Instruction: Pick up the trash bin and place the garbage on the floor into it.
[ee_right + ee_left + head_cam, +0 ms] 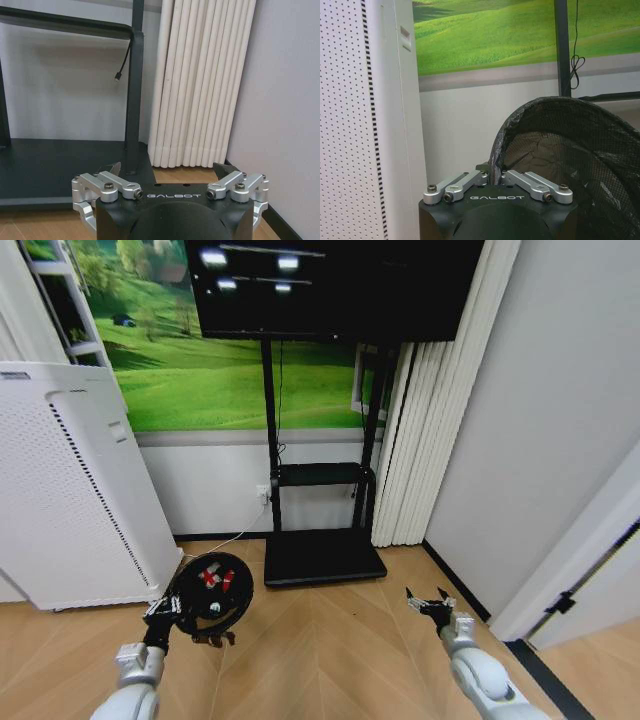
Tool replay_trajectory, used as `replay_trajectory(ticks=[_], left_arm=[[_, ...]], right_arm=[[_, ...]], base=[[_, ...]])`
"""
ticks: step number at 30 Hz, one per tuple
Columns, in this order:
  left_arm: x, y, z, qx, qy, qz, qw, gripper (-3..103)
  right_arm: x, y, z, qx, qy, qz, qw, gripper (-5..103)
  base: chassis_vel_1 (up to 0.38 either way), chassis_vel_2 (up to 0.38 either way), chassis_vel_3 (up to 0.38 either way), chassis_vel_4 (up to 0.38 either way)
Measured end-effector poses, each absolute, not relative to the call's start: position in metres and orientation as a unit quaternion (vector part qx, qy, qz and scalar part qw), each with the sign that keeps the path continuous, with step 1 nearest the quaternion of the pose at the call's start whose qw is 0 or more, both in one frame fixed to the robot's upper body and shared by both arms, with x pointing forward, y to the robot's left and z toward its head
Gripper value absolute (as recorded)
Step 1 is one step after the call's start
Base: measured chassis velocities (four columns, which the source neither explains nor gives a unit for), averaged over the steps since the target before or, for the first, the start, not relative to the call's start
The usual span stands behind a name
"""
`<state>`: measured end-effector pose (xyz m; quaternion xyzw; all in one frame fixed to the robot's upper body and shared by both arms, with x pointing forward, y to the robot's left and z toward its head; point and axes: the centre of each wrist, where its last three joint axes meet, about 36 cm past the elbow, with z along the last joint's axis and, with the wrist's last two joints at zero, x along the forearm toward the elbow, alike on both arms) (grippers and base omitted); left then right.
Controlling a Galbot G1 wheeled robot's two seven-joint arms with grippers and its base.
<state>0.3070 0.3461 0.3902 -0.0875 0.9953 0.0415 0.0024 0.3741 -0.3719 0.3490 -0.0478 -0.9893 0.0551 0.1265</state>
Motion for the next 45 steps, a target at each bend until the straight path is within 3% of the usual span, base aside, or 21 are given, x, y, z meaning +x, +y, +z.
replay_trajectory(ticks=[45], left_arm=[[0.308,0.343,0.38,-0.089,0.995,0.037,0.0,4]], right_arm=[[0.369,-0.368,0.338,-0.056,-0.991,0.052,0.109,100]], base=[[0.003,0.003,-0.001,-0.003]])
